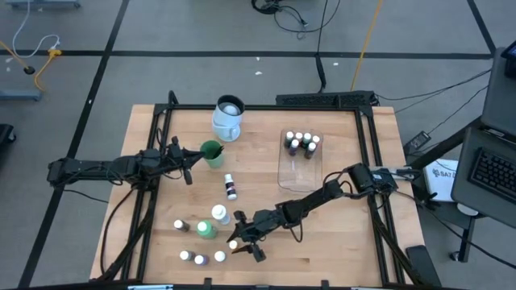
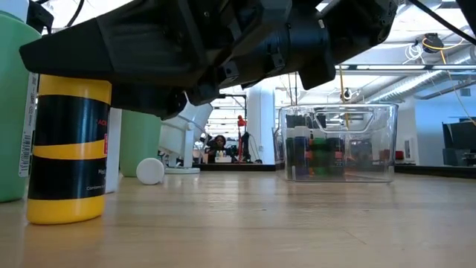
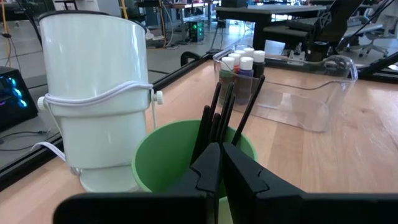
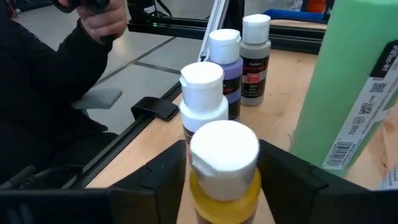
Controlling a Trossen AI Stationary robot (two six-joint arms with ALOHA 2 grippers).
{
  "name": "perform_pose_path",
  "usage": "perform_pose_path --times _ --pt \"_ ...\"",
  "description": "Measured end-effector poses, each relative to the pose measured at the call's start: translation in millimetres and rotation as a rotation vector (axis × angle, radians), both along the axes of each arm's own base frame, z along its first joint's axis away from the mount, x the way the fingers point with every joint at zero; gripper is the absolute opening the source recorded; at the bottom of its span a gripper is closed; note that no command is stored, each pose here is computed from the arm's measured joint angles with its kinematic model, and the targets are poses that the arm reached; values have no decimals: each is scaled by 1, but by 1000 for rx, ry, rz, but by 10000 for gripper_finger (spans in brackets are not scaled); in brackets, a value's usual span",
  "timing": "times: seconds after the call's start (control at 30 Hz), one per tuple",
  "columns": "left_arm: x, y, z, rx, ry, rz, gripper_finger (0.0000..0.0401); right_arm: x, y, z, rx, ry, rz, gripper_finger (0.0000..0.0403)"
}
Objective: Pick & Place Paint Supplies
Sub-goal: Put the yellow paint bottle into the transparent bin
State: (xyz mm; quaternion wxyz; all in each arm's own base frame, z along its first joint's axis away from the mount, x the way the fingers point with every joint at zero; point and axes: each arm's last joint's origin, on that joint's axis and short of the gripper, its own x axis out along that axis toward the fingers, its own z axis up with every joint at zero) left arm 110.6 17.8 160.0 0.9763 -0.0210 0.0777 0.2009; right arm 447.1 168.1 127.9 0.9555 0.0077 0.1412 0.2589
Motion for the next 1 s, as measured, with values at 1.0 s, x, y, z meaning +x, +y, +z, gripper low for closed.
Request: perform_pose_path --times 1.0 --pt "0 0 -1 -23 6 1 19 -166 -83 190 -316 -73 -435 133"
